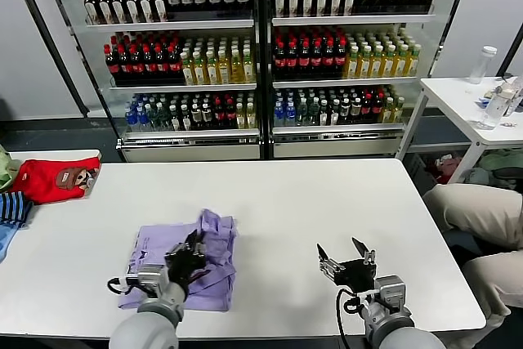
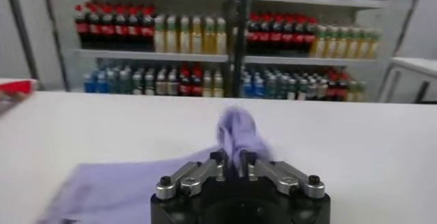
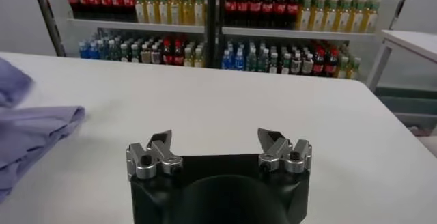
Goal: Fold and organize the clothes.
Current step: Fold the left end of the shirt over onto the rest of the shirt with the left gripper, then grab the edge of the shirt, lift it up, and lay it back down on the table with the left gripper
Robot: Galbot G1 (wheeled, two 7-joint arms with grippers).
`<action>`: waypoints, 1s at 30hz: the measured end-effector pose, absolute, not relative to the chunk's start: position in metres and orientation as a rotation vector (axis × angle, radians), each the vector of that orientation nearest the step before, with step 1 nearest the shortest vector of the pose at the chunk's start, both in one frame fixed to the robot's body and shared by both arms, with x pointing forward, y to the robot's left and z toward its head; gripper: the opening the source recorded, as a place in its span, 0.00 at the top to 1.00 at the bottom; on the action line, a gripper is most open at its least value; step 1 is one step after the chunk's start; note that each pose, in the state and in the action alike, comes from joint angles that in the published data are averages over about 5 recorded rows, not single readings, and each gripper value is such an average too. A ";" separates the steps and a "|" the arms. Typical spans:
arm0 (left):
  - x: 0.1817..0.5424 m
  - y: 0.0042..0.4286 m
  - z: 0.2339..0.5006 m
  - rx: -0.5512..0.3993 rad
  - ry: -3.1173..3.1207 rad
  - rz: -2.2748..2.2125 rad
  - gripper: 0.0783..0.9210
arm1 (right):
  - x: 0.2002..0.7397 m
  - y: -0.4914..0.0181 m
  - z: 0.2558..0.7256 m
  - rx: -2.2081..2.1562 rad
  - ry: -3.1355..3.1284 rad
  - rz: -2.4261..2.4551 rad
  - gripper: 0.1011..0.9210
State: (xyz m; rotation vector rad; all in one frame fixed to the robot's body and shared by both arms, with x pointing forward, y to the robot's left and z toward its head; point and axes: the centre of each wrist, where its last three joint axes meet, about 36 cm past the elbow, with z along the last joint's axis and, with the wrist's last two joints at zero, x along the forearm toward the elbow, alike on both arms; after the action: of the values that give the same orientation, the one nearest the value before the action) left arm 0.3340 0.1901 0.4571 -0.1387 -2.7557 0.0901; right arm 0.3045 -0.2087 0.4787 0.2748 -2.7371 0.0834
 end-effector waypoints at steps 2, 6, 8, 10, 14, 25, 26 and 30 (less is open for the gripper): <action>0.333 0.187 0.460 -0.152 -2.765 0.096 0.64 | 0.305 -0.208 0.478 0.278 -2.736 0.082 0.12; 0.332 0.189 0.469 -0.151 -2.805 0.090 0.49 | 0.306 -0.207 0.478 0.285 -2.737 0.082 0.12; 0.333 0.197 0.472 -0.125 -2.827 0.072 0.43 | 0.307 -0.207 0.478 0.288 -2.740 0.084 0.12; 0.334 0.211 0.472 -0.077 -2.837 0.042 0.36 | 0.309 -0.207 0.478 0.289 -2.742 0.087 0.12; 0.337 0.250 0.460 0.053 -2.805 -0.027 0.23 | 0.311 -0.208 0.478 0.288 -2.742 0.091 0.12; 0.338 0.326 0.415 0.192 -2.688 -0.006 0.12 | 0.312 -0.208 0.477 0.285 -2.742 0.086 0.12; 0.338 0.330 0.414 0.190 -2.683 0.007 0.12 | 0.312 -0.208 0.477 0.284 -2.742 0.086 0.12; 0.338 0.342 0.406 0.176 -2.662 0.053 0.12 | 0.311 -0.209 0.476 0.279 -2.740 0.088 0.12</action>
State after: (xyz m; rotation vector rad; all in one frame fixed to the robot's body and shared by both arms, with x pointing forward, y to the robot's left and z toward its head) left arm 0.3383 0.3418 0.4058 0.1760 -2.6615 0.0531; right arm 0.3106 -0.2091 0.4765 0.2787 -2.7401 0.0882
